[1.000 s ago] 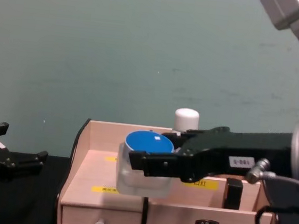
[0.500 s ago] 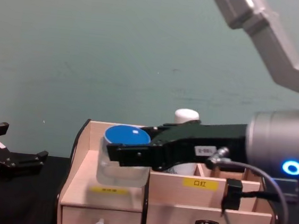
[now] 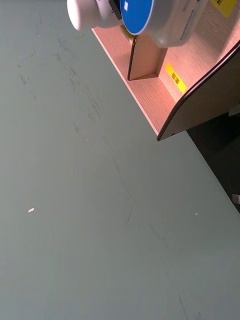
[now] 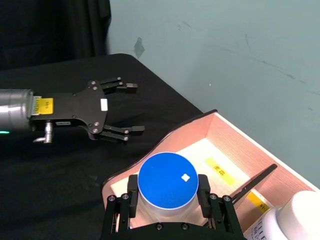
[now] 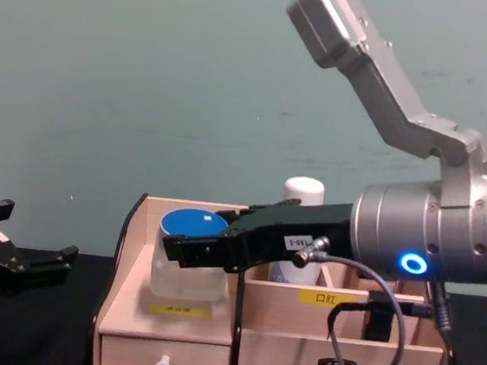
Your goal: Pick up the facial cleanser and watermelon frost from the table and place them into the tiered storage box.
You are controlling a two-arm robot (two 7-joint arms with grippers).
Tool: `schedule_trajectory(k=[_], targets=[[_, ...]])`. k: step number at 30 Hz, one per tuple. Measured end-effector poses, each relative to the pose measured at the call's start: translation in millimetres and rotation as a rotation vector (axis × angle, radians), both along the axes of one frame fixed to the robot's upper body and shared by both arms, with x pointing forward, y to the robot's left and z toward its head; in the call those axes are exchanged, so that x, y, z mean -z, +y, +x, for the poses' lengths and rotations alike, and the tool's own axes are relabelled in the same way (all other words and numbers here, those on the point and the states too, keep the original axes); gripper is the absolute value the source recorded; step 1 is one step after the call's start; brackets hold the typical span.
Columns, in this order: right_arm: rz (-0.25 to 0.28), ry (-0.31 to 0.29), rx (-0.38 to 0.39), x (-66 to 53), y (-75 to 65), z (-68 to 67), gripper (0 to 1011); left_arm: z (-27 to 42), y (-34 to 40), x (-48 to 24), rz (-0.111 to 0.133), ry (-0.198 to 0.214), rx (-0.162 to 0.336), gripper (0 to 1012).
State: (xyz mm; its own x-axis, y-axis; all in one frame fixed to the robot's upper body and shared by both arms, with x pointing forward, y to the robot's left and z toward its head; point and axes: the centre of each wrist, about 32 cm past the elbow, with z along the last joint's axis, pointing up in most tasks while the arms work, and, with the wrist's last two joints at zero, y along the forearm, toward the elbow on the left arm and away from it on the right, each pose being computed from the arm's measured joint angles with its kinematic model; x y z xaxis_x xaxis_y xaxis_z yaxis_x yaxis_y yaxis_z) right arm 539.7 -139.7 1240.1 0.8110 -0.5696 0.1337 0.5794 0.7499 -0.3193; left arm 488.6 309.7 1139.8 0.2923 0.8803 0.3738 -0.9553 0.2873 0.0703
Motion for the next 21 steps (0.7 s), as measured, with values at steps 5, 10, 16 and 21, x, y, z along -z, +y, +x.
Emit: schedule_trajectory(k=[5,10,16,21], targets=[[-0.001,0.002,0.013,1.8,4.2,9.5,707,0.0,0.0,0.0,0.0,0.0,0.0,1001],[-0.003,0.005,0.02,2.9,7.3,15.7,707,0.0,0.0,0.0,0.0,0.0,0.0,1001],[-0.008,0.008,0.028,4.0,9.6,21.6,707,0.0,0.0,0.0,0.0,0.0,0.0,1001],[-0.012,0.011,0.033,5.1,11.0,24.9,707,0.0,0.0,0.0,0.0,0.0,0.0,1001]])
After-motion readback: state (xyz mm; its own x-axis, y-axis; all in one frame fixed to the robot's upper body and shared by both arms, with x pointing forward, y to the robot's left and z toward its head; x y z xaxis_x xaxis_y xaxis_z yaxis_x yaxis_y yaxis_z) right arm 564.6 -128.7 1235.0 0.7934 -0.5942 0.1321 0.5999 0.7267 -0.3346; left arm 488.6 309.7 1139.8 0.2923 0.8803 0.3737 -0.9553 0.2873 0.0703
